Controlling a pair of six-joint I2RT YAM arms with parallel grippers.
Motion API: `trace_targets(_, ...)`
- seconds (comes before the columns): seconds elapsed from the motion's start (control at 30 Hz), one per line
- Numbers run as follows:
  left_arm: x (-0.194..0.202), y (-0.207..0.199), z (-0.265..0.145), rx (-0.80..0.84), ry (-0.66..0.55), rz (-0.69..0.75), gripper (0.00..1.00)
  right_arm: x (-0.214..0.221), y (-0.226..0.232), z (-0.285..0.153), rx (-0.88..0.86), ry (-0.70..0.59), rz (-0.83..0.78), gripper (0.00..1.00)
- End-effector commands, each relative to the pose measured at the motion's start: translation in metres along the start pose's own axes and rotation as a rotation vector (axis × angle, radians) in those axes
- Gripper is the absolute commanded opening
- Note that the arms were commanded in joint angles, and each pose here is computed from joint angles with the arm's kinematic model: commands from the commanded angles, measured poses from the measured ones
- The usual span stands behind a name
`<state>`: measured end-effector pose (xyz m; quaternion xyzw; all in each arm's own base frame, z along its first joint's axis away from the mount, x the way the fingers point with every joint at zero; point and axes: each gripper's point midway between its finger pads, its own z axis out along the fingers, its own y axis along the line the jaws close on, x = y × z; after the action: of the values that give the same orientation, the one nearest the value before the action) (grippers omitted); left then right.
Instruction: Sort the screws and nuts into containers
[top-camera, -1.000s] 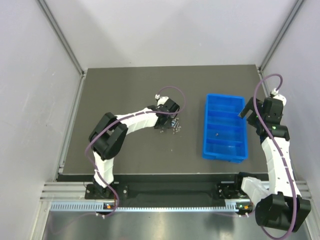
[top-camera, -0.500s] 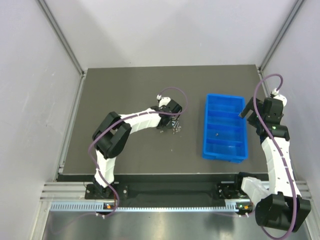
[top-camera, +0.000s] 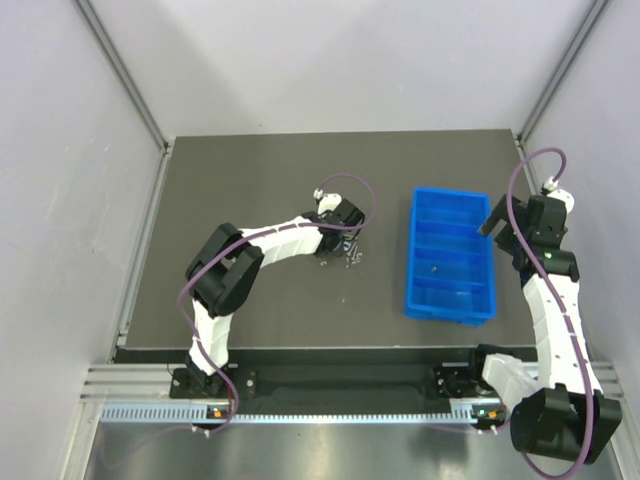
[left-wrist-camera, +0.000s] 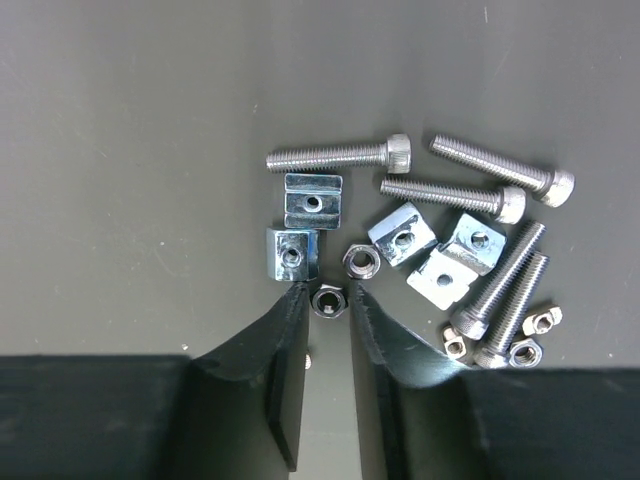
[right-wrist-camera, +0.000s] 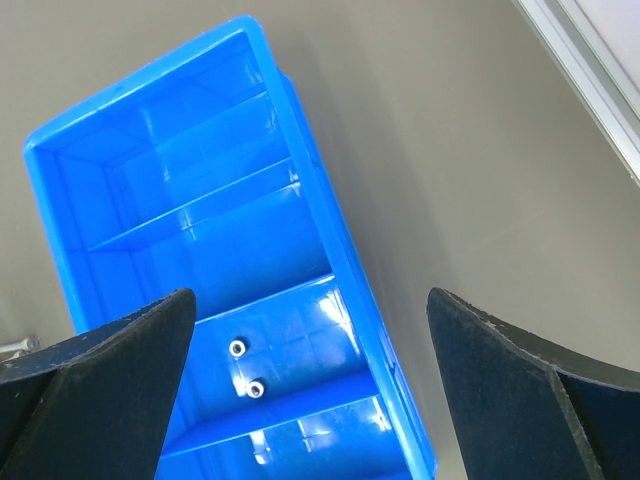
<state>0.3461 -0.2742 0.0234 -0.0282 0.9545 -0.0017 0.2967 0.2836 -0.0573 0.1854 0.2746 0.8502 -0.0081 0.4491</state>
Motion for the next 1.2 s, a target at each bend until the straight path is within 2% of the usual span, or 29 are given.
trace_targets(0.0,0.011,0.011,0.0,-0.047,0.012,0.015,0.24,-0.009,-0.003,0.0,0.011,-0.038,-0.004,1.0)
trace_targets(0.2,0.006,0.01,-0.001,-0.042,-0.017,0.022,0.16,-0.007,-0.003,0.001,0.012,-0.036,-0.002,1.0)
trace_targets(0.5,-0.016,0.001,-0.034,0.055,-0.08,-0.007,0.14,-0.011,0.001,0.002,0.0,-0.034,0.01,1.0)
trace_targets(0.7,-0.032,-0.02,-0.061,0.145,-0.123,-0.002,0.14,-0.009,0.0,0.001,0.003,-0.034,0.023,1.0)
trace_targets(0.8,-0.044,-0.05,-0.082,0.256,-0.149,0.01,0.14,-0.009,-0.006,0.001,0.039,-0.036,0.041,1.0)
trace_targets(1.03,-0.061,-0.155,-0.151,0.545,-0.253,0.075,0.15,-0.009,-0.022,0.001,0.108,-0.02,0.105,1.0)
trace_targets(1.17,-0.057,-0.191,-0.163,0.645,-0.241,0.101,0.15,-0.006,-0.025,-0.003,0.106,-0.02,0.098,1.0)
